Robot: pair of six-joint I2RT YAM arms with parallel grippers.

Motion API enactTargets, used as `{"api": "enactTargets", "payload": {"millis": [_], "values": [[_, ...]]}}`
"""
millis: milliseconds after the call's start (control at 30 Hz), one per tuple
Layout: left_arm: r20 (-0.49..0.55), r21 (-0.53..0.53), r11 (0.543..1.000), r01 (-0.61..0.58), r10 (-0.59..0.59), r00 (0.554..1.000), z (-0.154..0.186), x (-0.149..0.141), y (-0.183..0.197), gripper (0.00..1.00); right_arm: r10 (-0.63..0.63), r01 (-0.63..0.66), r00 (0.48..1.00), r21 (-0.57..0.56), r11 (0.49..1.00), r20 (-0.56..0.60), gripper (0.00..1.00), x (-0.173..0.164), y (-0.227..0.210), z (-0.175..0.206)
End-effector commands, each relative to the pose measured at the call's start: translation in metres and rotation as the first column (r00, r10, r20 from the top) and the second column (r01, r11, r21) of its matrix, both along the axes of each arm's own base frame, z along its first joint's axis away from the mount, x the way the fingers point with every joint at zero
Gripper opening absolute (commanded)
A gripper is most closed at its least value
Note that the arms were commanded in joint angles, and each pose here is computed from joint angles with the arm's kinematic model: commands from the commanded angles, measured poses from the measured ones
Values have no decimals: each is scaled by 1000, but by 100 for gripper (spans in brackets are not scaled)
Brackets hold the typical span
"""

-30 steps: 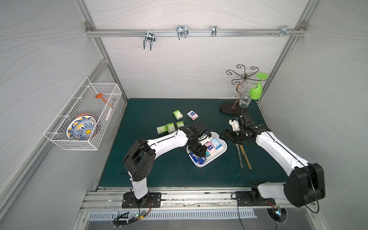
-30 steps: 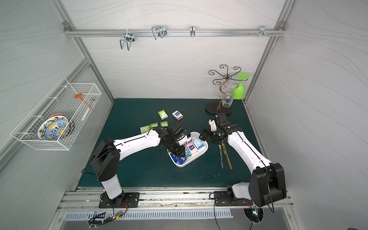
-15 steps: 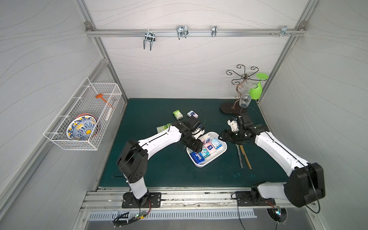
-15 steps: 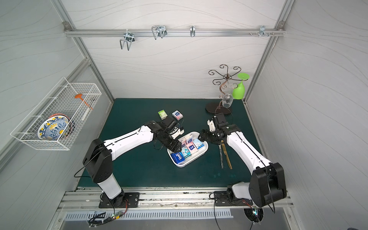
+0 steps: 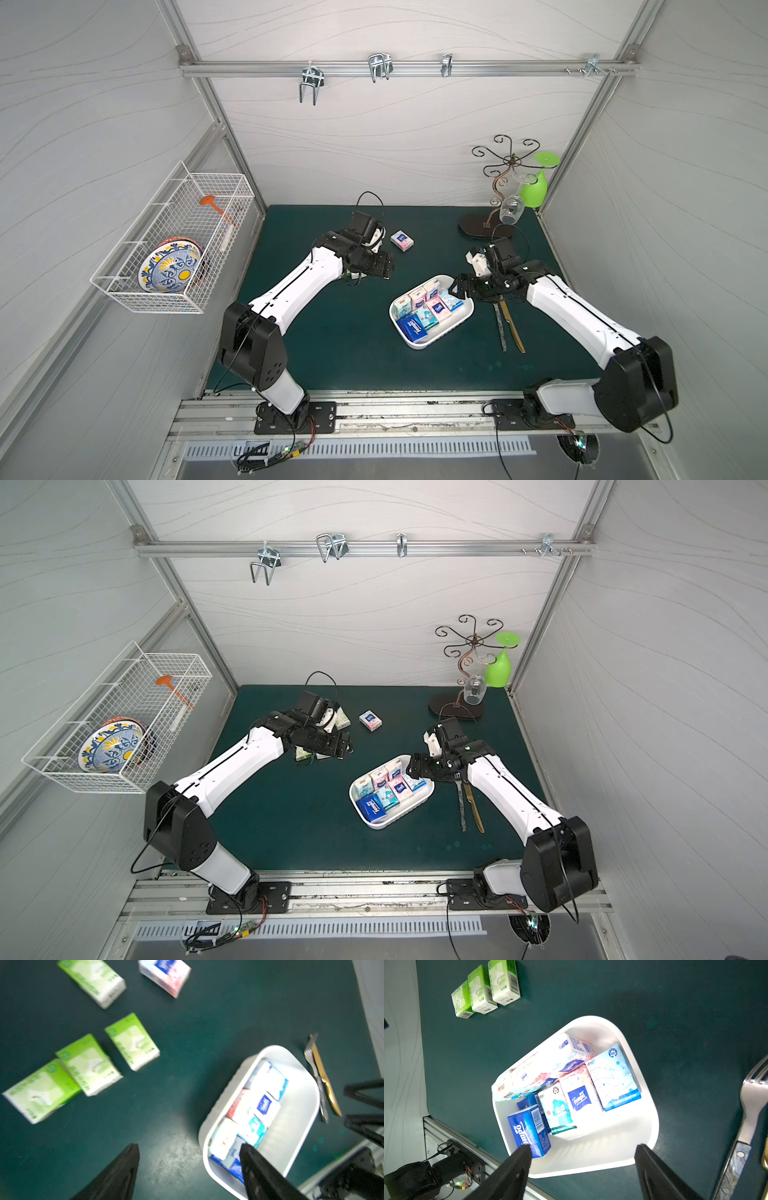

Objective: Put the pocket tissues into the storage box
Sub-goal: Pick up the pocket tissues from the center of the board.

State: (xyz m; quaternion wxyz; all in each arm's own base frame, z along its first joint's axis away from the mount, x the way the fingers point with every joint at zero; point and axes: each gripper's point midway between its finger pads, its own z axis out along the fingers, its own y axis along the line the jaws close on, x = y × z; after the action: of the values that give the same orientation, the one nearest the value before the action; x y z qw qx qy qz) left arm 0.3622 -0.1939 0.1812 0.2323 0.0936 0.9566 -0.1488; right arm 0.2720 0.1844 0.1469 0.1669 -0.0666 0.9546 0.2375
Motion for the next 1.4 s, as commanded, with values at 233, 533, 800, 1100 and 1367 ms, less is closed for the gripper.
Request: {"api": "enactTargets", "payload": {"millis": [233,533,800,1100,1367], "values": [[-42,103,876,-471,477,878,-40,66,77,80,-1,2,1000,-16,1000,27,85,3,-2,-1],[-14,155,819,-553,562,827,-67,105,80,76,-1,2,1000,-36,999,25,85,3,-5,-7],[-65,213,812,-543,566,821,-106,116,81,74,-20,22,999,-55,998,46,86,7,-13,-4],[-123,194,832,-519,546,829,-136,122,70,74,-51,54,998,-70,996,47,86,8,-28,0],[-152,234,823,-518,558,816,-157,114,74,69,-60,64,997,-86,994,44,86,6,-33,0]]}}
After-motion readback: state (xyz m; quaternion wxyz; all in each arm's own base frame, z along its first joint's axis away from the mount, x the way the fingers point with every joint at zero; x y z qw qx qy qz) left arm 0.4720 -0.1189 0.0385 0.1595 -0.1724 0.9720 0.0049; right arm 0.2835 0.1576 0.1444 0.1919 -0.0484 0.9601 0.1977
